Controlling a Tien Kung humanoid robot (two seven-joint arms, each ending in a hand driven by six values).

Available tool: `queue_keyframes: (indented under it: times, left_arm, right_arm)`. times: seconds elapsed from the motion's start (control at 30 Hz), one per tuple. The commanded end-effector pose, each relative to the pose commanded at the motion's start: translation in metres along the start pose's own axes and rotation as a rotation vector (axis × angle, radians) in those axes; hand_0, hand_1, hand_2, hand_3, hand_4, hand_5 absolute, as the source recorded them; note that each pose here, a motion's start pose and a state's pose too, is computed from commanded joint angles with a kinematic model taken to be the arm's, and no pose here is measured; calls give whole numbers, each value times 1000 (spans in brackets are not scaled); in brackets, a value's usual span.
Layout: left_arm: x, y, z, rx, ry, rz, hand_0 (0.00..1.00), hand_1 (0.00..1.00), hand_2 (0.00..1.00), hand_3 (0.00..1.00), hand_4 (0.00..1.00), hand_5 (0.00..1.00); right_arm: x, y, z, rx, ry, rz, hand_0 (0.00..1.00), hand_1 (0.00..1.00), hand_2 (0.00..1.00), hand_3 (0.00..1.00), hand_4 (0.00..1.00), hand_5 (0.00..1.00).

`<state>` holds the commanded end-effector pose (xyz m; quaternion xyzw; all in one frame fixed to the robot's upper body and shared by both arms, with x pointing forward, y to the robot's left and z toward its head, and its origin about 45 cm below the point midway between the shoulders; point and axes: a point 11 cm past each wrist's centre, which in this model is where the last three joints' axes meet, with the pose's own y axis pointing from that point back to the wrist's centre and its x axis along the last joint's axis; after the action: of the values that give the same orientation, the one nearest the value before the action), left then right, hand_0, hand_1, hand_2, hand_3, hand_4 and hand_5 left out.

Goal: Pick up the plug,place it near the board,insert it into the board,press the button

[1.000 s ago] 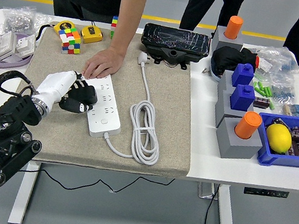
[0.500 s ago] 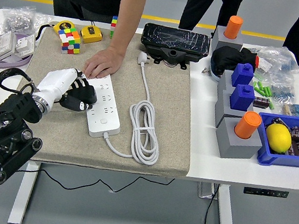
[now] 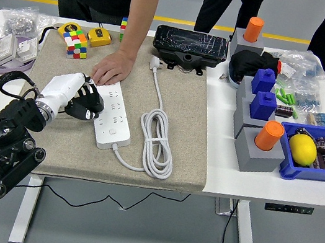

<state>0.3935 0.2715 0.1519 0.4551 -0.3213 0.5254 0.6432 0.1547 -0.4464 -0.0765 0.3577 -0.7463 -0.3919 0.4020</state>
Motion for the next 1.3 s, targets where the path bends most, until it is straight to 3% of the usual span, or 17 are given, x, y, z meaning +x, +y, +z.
queue_keyframes:
  times: [1.03,1.3]
  left_arm:
    - [9,0,2,-14,-35,17,301,453,449,505,902,21]
    - [23,-1,4,-17,-44,47,302,455,452,505,896,18]
  right_arm:
    - [2,0,2,-6,-2,6,797,738,737,810,998,998]
    - [2,0,1,-3,-3,5,796,738,736,810,998,998]
